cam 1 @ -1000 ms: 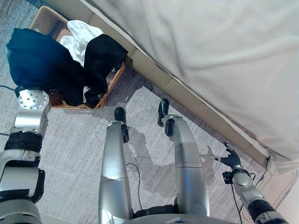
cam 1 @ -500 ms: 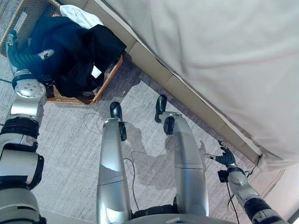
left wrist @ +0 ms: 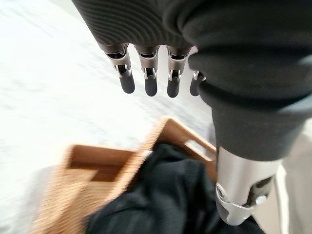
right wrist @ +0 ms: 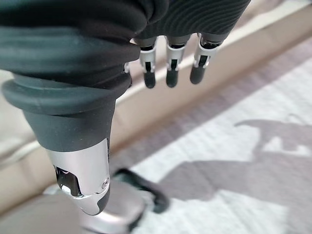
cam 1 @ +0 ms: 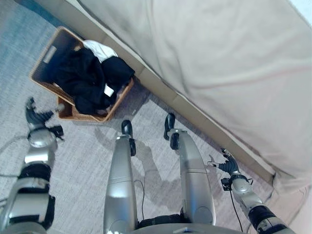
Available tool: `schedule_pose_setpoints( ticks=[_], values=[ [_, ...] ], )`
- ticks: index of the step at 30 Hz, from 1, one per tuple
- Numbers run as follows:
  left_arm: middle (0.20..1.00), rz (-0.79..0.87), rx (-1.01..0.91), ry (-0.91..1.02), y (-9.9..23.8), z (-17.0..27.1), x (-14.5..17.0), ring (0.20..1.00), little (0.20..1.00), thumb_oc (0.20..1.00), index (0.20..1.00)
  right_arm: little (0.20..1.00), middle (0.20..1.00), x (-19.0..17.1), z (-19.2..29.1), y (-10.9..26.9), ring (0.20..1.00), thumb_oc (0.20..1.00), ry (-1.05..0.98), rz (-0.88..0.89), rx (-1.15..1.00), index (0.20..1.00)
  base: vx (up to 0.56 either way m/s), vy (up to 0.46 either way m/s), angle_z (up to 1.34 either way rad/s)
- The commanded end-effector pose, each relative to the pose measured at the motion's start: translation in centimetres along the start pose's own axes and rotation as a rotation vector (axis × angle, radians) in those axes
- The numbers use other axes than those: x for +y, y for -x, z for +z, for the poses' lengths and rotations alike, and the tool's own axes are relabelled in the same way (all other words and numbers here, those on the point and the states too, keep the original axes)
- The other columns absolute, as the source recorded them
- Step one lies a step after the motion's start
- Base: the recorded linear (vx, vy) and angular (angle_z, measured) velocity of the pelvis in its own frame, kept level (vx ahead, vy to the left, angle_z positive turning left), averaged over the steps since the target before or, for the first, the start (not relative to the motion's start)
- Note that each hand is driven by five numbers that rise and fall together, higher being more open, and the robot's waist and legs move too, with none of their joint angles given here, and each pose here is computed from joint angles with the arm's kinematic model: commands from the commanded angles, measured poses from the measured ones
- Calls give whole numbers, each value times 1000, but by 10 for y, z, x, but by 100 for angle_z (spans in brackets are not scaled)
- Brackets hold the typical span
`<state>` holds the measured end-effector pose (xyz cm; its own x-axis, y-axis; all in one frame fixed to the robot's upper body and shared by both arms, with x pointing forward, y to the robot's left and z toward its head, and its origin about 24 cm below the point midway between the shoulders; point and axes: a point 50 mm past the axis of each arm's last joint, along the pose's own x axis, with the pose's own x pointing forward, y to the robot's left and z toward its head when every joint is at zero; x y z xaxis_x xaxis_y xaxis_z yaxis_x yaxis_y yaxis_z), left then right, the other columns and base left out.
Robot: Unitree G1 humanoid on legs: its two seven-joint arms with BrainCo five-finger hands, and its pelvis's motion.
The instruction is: Pick up clothes into the bucket
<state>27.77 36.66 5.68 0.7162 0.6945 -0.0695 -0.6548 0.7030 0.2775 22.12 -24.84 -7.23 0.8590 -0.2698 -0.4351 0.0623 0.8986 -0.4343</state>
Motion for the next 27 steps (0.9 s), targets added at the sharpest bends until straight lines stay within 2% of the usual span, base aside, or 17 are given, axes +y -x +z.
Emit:
schedule_pose_setpoints(
  ticks=[1,5,8,15,21,25,27],
  values=[
    [1000,-30,59,109,17,-28,-12,1000,1000,1000,1000,1000,1000,-32,-8,0,1000,1000,47,-92,32,1000,-76,-8,2],
    [1000,-116,111,127,39,-54,-32,1000,1000,1000,1000,1000,1000,-35,-5,-3,1000,1000,24,-113,27,1000,-24,-29,-5],
    [1000,-304,126,52,67,-73,-61,1000,1000,1000,1000,1000,1000,-33,-18,1,1000,1000,5,-97,75,1000,99,-78,-10],
    [1000,-459,272,-52,112,-124,-71,1000,1000,1000,1000,1000,1000,-15,-62,23,1000,1000,10,-11,240,1000,120,-73,-2],
    [1000,-499,392,-110,142,-156,-68,1000,1000,1000,1000,1000,1000,3,-78,36,1000,1000,13,38,299,1000,83,-76,-2],
    [1000,-456,652,-139,180,-202,-51,1000,1000,1000,1000,1000,1000,19,-90,47,1000,1000,-6,91,356,1000,59,-46,3],
    [1000,-473,712,-157,192,-211,-48,1000,1000,1000,1000,1000,1000,22,-95,50,1000,1000,-28,108,387,1000,28,-26,0]
  ],
)
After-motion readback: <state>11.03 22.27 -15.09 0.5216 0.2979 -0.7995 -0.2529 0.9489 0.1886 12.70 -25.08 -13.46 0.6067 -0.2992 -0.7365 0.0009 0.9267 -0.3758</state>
